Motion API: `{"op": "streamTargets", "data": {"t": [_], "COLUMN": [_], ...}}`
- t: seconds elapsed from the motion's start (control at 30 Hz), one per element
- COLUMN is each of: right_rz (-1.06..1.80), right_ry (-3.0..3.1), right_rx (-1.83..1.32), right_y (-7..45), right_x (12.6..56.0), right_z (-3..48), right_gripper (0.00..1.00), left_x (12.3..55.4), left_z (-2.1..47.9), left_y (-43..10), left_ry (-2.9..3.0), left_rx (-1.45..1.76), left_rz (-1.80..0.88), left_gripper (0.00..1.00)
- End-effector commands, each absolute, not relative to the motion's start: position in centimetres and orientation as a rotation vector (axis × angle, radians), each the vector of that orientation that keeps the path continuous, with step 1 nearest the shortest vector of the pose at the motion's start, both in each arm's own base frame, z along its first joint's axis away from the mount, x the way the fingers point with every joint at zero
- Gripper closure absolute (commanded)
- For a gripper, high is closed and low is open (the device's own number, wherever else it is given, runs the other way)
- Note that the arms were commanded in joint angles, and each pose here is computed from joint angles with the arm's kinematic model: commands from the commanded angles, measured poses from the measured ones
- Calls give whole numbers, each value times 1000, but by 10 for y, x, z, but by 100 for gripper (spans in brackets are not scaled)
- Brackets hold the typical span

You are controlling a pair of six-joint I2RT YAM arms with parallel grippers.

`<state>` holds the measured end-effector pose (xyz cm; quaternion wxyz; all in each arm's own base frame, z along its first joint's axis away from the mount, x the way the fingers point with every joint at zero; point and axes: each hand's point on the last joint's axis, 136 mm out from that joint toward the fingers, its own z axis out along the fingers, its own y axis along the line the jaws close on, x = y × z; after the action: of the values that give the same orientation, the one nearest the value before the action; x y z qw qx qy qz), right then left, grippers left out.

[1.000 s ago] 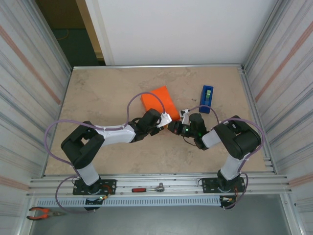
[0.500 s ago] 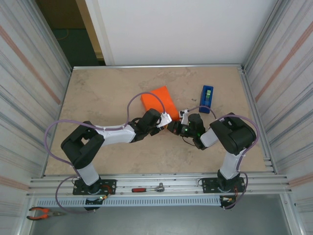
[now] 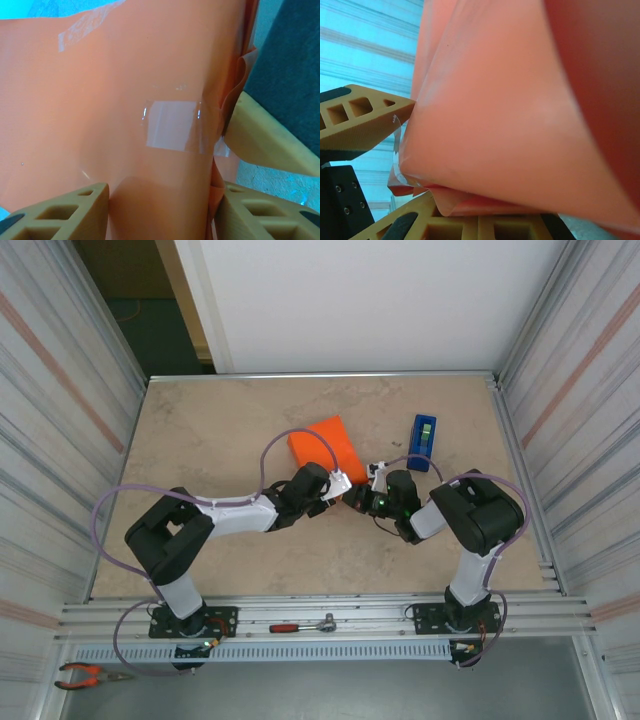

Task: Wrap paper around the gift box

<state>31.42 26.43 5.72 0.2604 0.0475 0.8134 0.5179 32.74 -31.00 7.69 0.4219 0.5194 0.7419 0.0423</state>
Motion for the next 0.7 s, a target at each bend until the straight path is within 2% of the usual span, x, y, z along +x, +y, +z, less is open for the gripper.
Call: {"op": "streamTargets", "data": {"t": [0.0, 0.33, 0.67], "right_rz": [1416, 1312, 1290], "right_ry": [2175, 2183, 2188], "right_rx": [114, 76, 52], "right_y": [257, 231, 225], "right_x": [311, 304, 311], "right_z": [69, 100, 120], "right_gripper": [100, 100, 100], "left_x": [307, 310, 312], "left_z": [37, 59, 92], "left_y": [-300, -304, -312], "left_ry": [1956, 1939, 1902], "left_rx": [1420, 1355, 1267], "left_rz": [96, 21, -103], "left_gripper": [46, 46, 40]}}
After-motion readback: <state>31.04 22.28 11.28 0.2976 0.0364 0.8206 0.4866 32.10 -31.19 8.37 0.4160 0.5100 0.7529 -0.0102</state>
